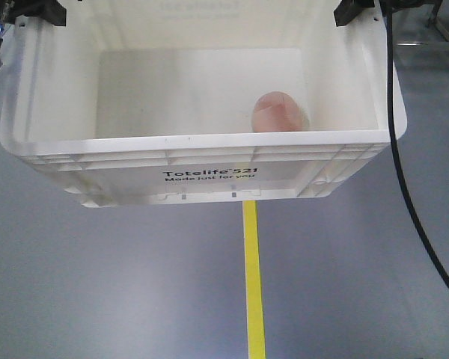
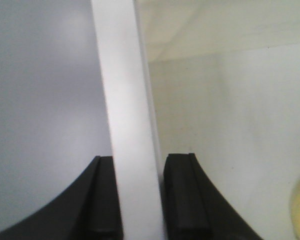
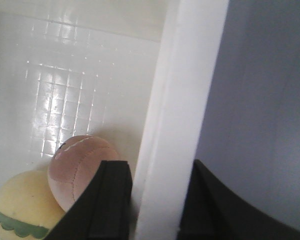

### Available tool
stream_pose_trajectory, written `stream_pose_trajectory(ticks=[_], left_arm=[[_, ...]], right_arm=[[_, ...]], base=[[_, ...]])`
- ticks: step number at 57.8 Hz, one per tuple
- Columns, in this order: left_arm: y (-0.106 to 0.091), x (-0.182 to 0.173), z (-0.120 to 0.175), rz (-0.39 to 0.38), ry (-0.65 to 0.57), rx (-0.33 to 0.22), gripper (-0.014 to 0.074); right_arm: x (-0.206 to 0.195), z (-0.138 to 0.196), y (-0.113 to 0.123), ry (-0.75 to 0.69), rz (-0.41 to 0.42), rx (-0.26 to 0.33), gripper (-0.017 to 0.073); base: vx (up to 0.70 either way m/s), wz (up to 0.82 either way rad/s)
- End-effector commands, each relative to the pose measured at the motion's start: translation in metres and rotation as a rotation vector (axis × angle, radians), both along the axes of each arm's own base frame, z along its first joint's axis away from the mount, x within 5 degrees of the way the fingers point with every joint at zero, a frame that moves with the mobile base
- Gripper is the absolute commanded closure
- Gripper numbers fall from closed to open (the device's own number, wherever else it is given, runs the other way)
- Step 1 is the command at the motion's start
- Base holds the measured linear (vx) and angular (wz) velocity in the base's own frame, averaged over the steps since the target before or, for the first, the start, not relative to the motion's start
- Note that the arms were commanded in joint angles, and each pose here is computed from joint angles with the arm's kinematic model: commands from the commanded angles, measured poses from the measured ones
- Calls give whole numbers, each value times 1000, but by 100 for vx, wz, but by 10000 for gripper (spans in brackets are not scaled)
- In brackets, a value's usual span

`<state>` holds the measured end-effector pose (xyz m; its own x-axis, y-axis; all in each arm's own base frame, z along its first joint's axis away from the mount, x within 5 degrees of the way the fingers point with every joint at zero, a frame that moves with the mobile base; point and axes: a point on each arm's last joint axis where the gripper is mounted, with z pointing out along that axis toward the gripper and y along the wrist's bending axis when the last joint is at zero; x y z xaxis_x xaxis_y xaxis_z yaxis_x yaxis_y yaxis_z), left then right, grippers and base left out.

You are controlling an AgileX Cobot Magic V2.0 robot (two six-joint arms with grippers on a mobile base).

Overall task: Place moving items into box and shelve
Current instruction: 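Keep holding the crate while the base drives toward the blue shelves, then carry the crate alongside the blue bin shelf with both grippers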

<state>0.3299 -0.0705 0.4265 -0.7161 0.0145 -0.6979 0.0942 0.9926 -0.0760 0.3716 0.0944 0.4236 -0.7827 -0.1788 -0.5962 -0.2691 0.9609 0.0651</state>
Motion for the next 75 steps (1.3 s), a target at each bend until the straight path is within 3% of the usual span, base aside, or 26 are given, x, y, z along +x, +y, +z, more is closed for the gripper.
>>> stream_pose_trajectory(ticks=[1,75], left_arm=[[-2,-12,38,-28,-216,-53,591],[-2,-12,38,-27,-215,-53,591]], right_arm=[[-21,41,-2,-162,20,54,564],[-21,42,-2,-163,21,59,564]], base=[[67,-20],[61,-40]])
